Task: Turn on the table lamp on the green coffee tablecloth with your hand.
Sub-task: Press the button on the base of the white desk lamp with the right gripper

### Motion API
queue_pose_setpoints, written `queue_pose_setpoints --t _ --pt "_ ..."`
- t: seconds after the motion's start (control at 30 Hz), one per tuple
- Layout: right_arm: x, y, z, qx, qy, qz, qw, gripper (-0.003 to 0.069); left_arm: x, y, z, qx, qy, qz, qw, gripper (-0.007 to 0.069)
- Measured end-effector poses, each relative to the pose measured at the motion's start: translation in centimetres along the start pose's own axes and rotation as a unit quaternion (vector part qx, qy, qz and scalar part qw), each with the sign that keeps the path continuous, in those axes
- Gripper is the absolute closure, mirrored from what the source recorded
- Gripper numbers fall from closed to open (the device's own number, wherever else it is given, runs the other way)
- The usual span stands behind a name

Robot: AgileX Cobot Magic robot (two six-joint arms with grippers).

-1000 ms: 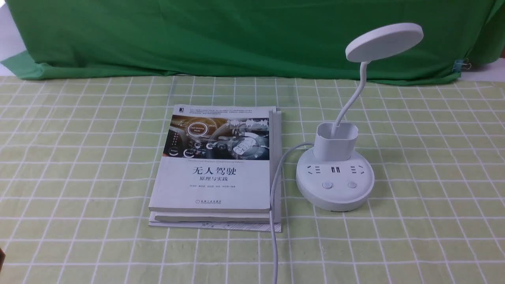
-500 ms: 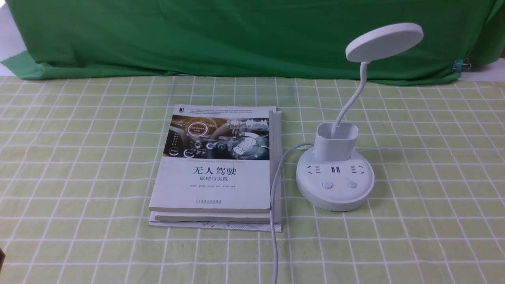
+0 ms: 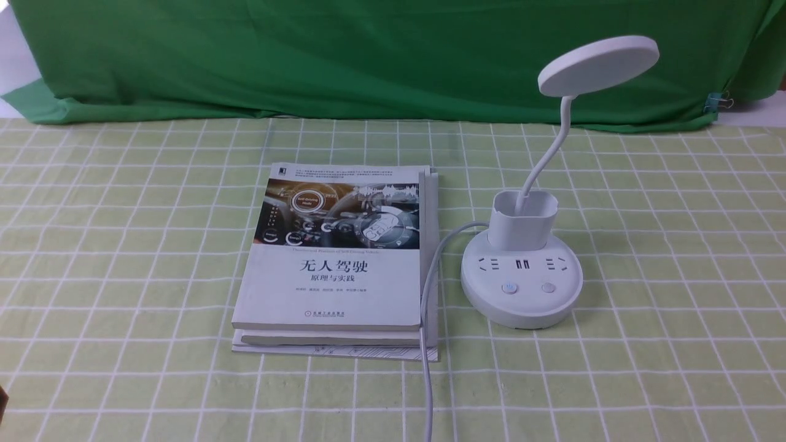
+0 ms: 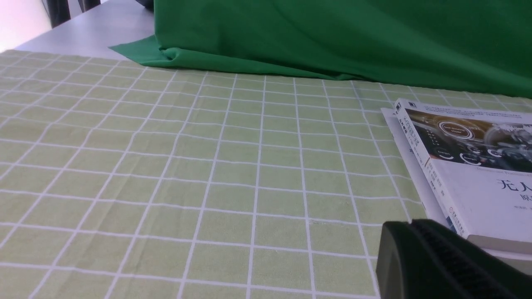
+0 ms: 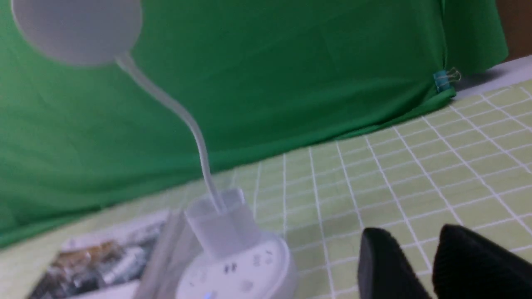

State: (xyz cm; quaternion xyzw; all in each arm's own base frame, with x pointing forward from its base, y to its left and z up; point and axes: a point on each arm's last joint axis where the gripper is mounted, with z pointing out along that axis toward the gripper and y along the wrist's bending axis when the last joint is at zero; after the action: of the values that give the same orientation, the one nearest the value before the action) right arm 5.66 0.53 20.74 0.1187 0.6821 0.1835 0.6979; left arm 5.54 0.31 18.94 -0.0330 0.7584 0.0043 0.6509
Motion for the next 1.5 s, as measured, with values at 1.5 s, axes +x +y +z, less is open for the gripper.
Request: queue_pose_setpoints --t 1.5 --pt "2.3 8.6 24.8 -0.063 0.574 -0.222 0.786 0.0627 0.0 0.0 0.0 0.000 0.000 0.000 1.000 0.0622"
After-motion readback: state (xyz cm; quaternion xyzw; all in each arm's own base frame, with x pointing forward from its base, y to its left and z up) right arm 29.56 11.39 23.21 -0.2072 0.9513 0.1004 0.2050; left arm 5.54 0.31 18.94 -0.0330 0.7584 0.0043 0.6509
